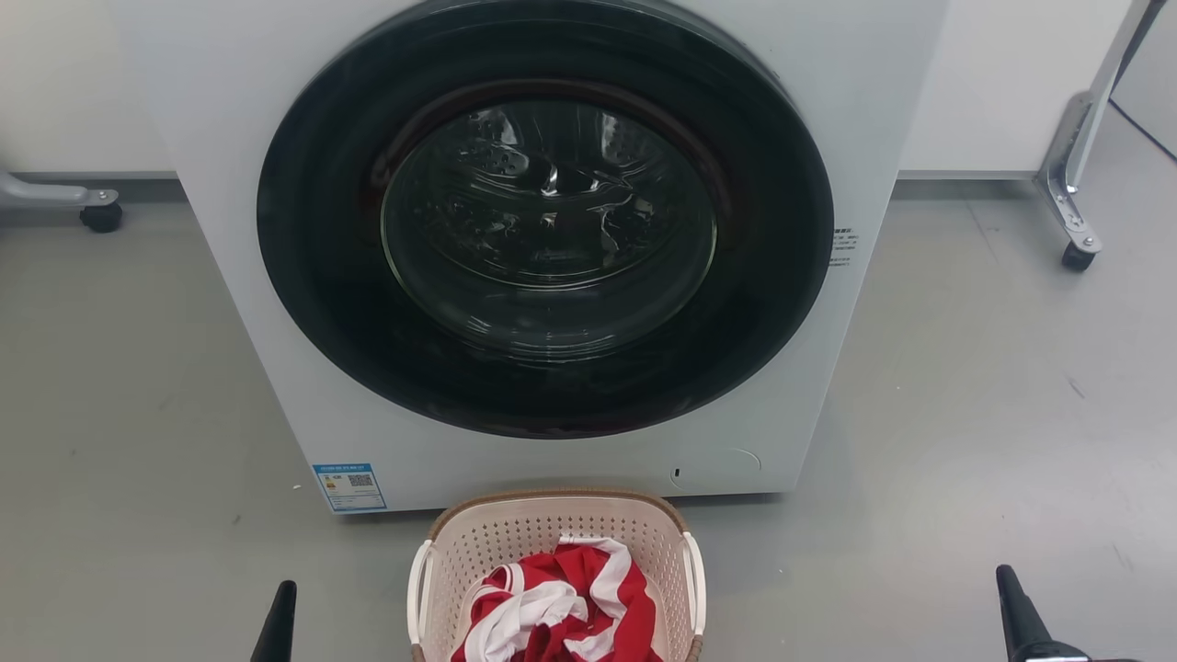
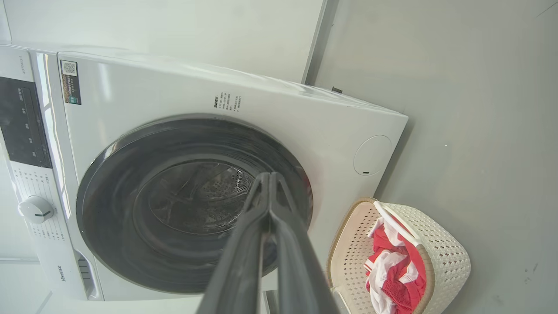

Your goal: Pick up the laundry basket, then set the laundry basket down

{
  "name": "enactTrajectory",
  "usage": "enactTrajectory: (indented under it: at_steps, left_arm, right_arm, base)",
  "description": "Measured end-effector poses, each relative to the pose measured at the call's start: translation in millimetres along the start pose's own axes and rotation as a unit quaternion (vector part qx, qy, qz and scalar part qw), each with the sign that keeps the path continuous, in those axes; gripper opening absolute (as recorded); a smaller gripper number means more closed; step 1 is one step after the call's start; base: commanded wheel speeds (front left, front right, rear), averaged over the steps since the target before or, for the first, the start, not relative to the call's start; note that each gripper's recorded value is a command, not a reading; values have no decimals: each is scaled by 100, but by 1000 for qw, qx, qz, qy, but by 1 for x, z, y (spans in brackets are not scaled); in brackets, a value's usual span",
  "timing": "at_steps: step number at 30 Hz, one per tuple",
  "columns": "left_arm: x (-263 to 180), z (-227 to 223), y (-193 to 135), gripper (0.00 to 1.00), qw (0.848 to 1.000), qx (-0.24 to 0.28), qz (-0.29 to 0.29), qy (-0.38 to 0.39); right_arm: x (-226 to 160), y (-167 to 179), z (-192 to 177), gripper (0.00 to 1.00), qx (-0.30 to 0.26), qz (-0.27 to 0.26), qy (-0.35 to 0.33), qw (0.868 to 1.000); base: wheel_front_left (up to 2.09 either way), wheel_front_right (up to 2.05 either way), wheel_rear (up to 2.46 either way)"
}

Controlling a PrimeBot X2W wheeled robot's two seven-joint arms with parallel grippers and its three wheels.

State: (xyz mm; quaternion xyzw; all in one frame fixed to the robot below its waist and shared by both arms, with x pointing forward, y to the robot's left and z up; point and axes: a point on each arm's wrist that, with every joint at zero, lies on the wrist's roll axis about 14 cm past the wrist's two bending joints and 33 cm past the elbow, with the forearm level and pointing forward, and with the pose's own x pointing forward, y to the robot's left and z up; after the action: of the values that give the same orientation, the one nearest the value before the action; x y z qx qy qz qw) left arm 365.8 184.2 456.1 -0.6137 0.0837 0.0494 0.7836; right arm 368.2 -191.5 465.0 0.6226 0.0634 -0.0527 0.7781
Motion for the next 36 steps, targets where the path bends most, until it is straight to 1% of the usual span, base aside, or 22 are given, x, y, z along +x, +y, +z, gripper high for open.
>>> enactTrajectory:
  at_steps: [8,16,36]
  left_arm:
    - [4,6,-10,0,998,-59,-23,-3]
    - [8,13,-20,0,992,-115,-46,-8]
    - [8,13,-21,0,991,-121,-49,-9]
  right_arm:
    - [4,5,8,0,56,15,-5,998]
    - [8,11,16,0,113,33,-12,993]
    - [10,15,17,0,113,39,-13,993]
  base:
    - [0,0,0]
    - [0,0,0]
    - [0,0,0]
